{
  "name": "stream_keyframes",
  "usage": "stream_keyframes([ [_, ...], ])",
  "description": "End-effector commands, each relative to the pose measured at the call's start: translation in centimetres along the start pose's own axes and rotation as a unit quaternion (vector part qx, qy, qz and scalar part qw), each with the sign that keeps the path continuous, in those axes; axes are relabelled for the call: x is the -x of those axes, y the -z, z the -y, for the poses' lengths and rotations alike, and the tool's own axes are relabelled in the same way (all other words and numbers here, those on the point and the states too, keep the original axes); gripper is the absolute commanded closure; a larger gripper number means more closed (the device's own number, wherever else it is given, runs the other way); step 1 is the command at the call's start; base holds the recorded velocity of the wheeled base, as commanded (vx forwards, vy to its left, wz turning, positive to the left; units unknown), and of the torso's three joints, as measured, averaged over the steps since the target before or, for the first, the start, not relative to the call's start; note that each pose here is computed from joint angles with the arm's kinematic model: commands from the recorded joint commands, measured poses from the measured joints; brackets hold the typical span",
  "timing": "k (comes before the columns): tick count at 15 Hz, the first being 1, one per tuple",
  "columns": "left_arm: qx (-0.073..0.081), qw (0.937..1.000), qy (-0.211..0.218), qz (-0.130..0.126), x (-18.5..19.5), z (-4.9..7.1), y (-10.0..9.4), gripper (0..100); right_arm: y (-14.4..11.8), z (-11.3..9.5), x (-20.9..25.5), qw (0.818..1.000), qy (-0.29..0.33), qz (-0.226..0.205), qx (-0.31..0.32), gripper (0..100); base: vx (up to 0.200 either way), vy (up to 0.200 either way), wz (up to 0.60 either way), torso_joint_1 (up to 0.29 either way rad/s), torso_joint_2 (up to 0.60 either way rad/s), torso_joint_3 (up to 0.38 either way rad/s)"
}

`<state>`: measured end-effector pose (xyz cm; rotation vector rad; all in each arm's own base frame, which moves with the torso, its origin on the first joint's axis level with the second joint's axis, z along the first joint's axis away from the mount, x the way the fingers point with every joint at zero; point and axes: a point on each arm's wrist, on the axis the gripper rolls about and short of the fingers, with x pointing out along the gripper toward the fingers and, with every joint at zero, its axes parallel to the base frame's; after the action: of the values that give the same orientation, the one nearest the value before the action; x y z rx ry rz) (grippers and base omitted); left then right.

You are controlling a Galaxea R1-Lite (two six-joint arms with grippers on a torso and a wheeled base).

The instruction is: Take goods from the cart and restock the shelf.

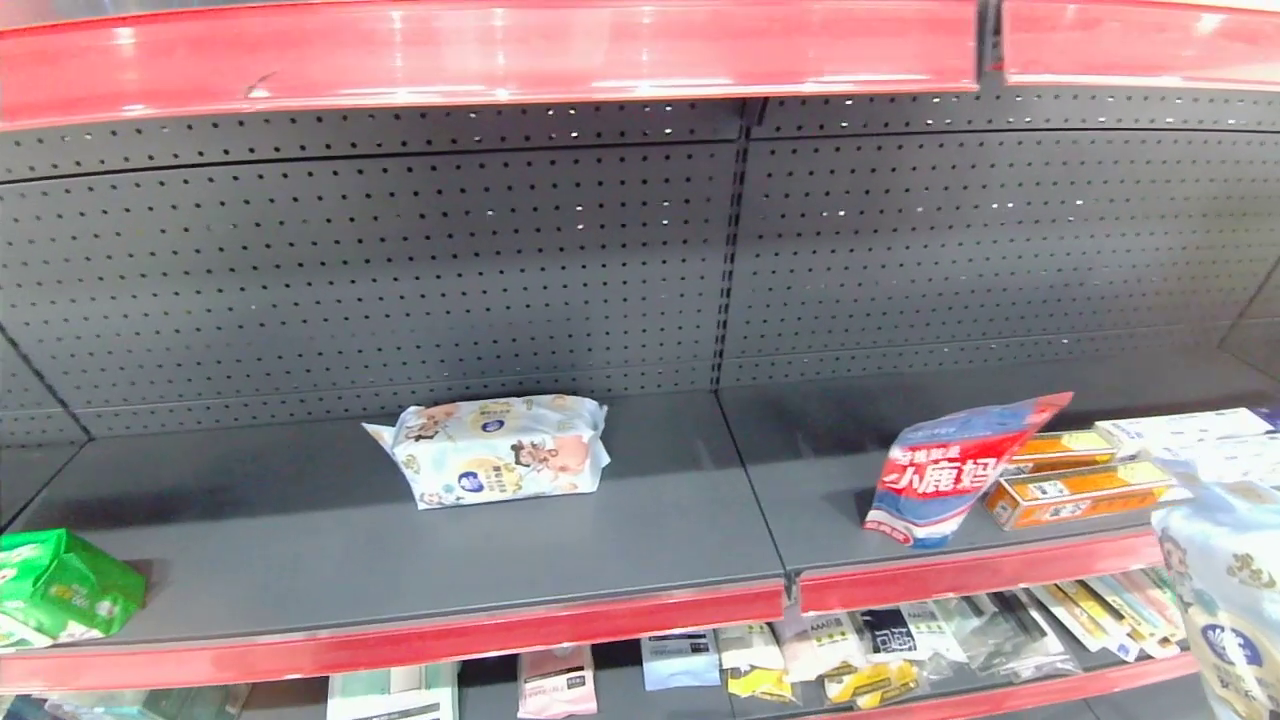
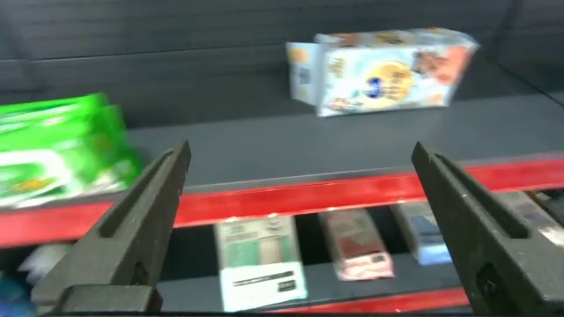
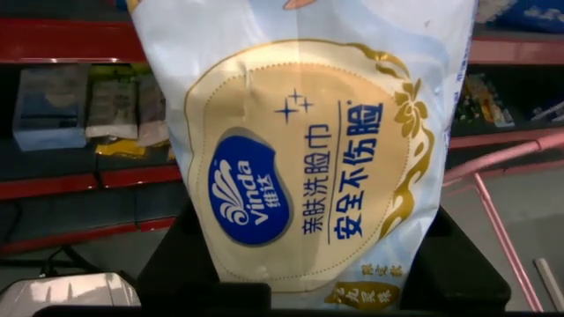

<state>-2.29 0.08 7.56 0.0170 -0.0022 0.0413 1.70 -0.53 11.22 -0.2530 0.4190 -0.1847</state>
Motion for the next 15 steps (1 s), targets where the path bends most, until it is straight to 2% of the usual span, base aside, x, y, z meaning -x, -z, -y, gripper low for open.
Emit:
stream_keyframes([
  [1,0.000,1.0000,0.000,-0.001,0.0,0.0,0.0,0,0.7,0.0,0.6,1.000,0.005,0.021,-0.007,100,0.000,0.000,0.00,0.000,0.00,0.000],
  [4,-0.002,1.0000,0.001,-0.001,0.0,0.0,0.0,0,1.2,0.2,1.5,0.997,0.008,0.068,-0.021,100,0.000,0.000,0.00,0.000,0.00,0.000],
  [5,-0.009,0.9999,0.005,0.000,0.0,0.0,-0.1,0,1.4,0.2,1.6,0.997,0.009,0.075,-0.023,100,0.000,0.000,0.00,0.000,0.00,0.000],
  [6,-0.039,0.9984,0.040,0.002,0.0,0.2,-0.1,0,1.6,0.2,1.9,0.995,0.007,0.091,-0.027,100,0.000,0.000,0.00,0.000,0.00,0.000],
  [8,-0.039,0.9982,0.044,-0.010,-0.2,0.2,-0.2,0,2.1,0.3,2.4,0.992,0.010,0.119,-0.034,100,0.000,0.000,0.00,0.000,0.00,0.000],
  [10,-0.038,0.9984,0.040,-0.011,-0.2,0.2,-0.2,0,2.4,0.4,2.9,0.988,0.027,0.145,-0.046,100,0.000,0.000,0.00,0.000,0.00,0.000],
  [12,-0.034,0.9985,0.040,-0.014,-0.2,0.2,-0.4,0,1.9,0.7,3.3,0.986,0.053,0.152,-0.053,100,0.000,0.000,0.00,0.000,0.00,0.000],
  [13,-0.014,0.9989,0.039,-0.020,-0.7,0.1,-3.7,0,1.8,0.7,3.4,0.985,0.046,0.155,-0.058,100,0.000,0.000,0.00,0.000,0.00,0.000],
  [14,0.038,0.9974,0.036,-0.049,-3.1,0.1,-9.0,0,1.9,0.7,3.4,0.984,0.038,0.159,-0.064,100,0.000,0.000,0.00,0.000,0.00,0.000],
  [15,0.081,0.9934,0.036,-0.073,-5.0,0.2,-10.6,0,2.2,0.7,3.4,0.984,0.036,0.163,-0.068,100,0.000,0.000,0.00,0.000,0.00,0.000],
])
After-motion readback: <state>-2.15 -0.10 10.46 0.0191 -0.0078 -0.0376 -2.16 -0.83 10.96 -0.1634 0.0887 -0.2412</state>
